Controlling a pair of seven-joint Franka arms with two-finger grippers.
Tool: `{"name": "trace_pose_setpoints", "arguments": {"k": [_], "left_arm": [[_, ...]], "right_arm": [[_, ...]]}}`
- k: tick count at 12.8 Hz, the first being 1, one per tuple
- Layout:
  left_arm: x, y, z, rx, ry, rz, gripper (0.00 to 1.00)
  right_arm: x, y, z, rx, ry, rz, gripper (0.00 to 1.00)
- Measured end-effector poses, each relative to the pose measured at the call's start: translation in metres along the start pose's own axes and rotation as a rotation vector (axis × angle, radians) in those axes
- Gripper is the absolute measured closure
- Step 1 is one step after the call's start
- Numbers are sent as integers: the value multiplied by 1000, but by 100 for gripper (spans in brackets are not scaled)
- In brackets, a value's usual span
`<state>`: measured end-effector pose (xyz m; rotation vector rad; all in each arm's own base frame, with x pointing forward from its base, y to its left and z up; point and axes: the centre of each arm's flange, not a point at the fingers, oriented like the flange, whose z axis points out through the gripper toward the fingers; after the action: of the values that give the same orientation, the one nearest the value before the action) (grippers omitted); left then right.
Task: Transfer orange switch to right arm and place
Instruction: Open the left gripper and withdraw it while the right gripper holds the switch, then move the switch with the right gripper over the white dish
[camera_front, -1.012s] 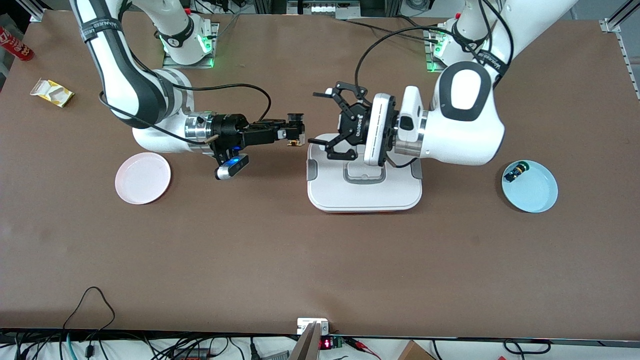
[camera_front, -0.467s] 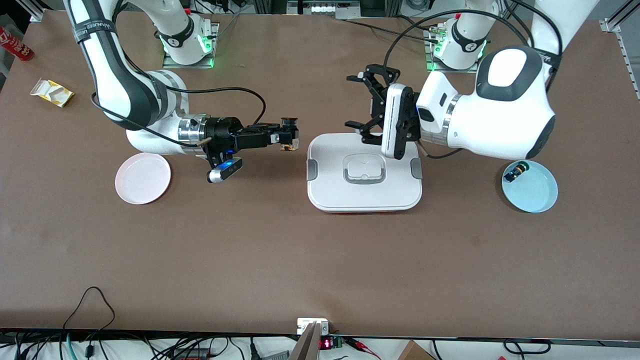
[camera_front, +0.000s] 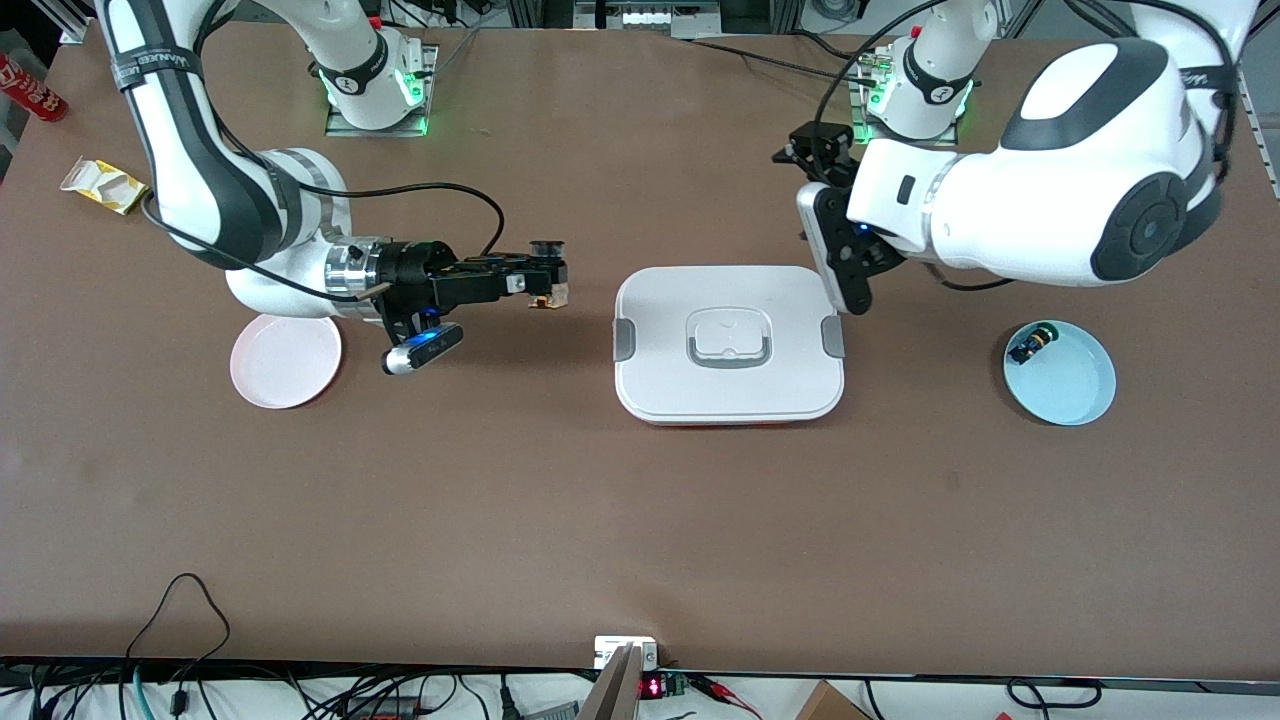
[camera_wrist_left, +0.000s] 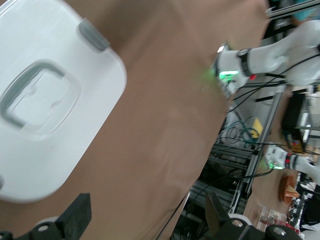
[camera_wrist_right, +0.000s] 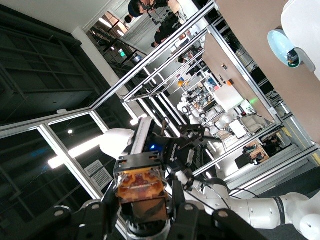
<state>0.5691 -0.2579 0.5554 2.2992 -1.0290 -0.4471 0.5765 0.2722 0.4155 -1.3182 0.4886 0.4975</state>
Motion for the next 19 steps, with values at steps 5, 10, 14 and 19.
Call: {"name": "trace_pose_setpoints", "arguments": {"k": [5, 10, 14, 19], "left_arm": [[-17, -26, -17, 462, -94, -244, 0], [-50, -69, -65, 609, -45, -411, 0], [-94, -125, -97, 589, 144, -647, 0], [-149, -102, -79, 637, 260, -803, 0]], "right_arm": [[6, 1, -30, -108, 4, -28, 56], [14, 0, -113, -316, 15, -53, 56], [17, 10, -184, -555, 44, -96, 56], [15, 46, -229, -1042, -126, -334, 56]]}}
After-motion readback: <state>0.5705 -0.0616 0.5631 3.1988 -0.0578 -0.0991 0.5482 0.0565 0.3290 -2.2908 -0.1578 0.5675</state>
